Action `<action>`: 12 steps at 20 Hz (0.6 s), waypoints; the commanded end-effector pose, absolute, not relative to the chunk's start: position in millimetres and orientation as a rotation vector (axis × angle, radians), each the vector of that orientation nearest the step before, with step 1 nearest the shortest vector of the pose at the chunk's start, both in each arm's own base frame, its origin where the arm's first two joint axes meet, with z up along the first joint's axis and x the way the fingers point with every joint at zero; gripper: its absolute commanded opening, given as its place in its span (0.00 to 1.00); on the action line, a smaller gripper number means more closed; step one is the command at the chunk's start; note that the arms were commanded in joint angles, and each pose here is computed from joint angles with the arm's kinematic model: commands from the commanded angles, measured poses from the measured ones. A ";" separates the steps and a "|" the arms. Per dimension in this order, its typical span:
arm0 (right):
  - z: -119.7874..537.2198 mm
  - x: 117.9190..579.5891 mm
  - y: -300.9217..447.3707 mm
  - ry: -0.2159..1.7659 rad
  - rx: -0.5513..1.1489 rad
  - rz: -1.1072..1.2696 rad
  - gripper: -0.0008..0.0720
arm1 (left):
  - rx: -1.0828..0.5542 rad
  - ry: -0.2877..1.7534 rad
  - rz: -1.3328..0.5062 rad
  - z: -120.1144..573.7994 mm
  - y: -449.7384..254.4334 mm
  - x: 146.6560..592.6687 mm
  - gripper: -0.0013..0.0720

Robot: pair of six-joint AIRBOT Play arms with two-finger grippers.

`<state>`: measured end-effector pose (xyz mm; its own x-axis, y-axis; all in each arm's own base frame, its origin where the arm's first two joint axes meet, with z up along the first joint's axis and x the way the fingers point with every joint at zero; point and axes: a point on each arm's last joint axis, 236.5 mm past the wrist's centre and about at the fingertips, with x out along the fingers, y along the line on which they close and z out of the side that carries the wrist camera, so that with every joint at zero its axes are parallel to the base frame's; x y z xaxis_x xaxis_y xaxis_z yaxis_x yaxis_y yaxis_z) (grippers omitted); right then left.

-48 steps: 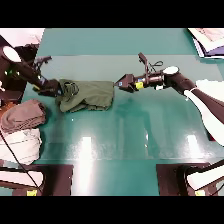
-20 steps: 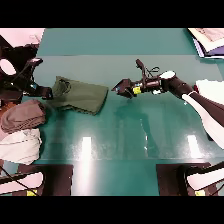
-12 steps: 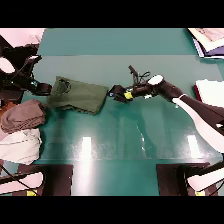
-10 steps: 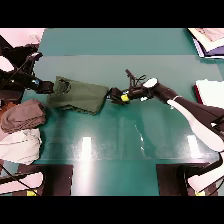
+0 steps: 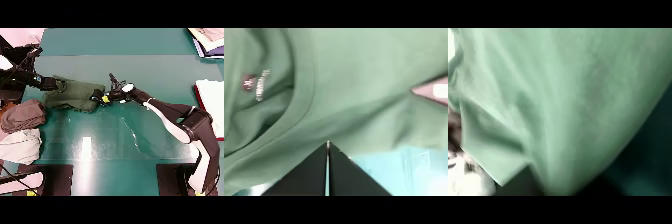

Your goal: Fold the shirts.

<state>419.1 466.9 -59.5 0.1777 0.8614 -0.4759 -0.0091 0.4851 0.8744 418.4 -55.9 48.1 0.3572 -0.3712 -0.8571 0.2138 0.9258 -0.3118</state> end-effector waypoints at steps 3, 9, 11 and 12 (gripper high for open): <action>-35.1 447.8 464.3 1.088 0.720 0.808 0.04 | -0.140 1.163 -0.411 47.6 -58.9 412.3 0.06; 27.0 480.4 289.2 1.017 0.582 0.636 0.04 | -0.198 1.178 -0.453 51.7 -72.8 406.4 0.05; 38.7 481.2 215.5 1.005 0.559 0.543 0.03 | -0.245 1.155 -0.498 59.5 -90.4 407.8 0.05; 44.8 482.4 176.0 0.988 0.553 0.484 0.04 | -0.256 1.144 -0.516 62.2 -98.5 408.9 0.05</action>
